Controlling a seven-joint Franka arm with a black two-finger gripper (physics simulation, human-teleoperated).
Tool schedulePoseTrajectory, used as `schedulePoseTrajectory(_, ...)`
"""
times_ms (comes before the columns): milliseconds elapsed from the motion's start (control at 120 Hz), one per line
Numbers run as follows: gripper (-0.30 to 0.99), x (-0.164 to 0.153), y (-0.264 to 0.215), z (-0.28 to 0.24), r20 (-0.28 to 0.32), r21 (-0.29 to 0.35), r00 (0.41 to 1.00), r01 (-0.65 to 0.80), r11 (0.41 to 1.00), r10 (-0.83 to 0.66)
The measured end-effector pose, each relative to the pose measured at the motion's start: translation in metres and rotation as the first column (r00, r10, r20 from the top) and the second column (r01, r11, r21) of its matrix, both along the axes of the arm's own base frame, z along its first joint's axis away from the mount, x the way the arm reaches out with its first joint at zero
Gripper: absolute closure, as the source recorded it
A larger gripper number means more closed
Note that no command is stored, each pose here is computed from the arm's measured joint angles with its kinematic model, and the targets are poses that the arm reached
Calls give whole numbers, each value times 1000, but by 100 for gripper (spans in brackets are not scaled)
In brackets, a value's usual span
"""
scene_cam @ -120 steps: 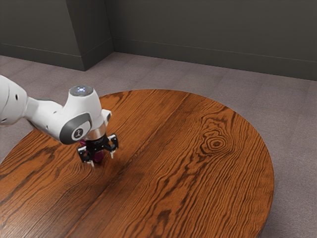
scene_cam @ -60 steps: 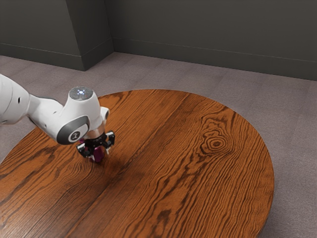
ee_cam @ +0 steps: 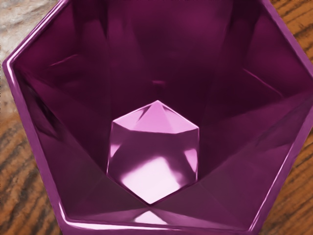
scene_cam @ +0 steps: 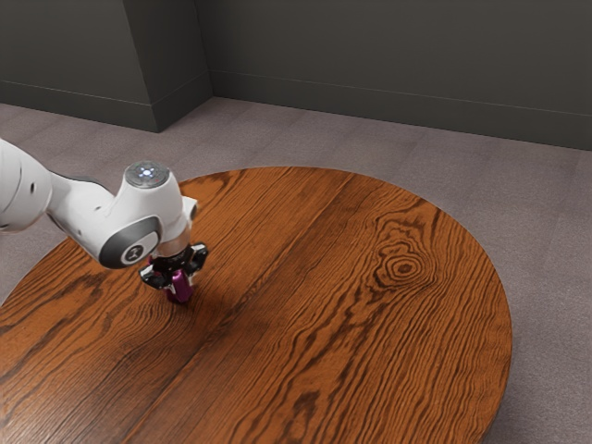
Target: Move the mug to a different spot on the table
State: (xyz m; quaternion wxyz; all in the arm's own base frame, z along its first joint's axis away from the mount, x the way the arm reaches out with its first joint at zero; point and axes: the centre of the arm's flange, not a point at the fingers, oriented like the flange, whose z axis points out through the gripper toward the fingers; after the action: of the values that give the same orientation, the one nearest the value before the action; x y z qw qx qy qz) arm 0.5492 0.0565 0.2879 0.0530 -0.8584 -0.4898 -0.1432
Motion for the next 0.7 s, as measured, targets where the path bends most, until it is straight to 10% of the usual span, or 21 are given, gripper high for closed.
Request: schedulePoseTrajectory(700, 62, -2, -2, 17, -7, 197, 979, 202, 959, -205)
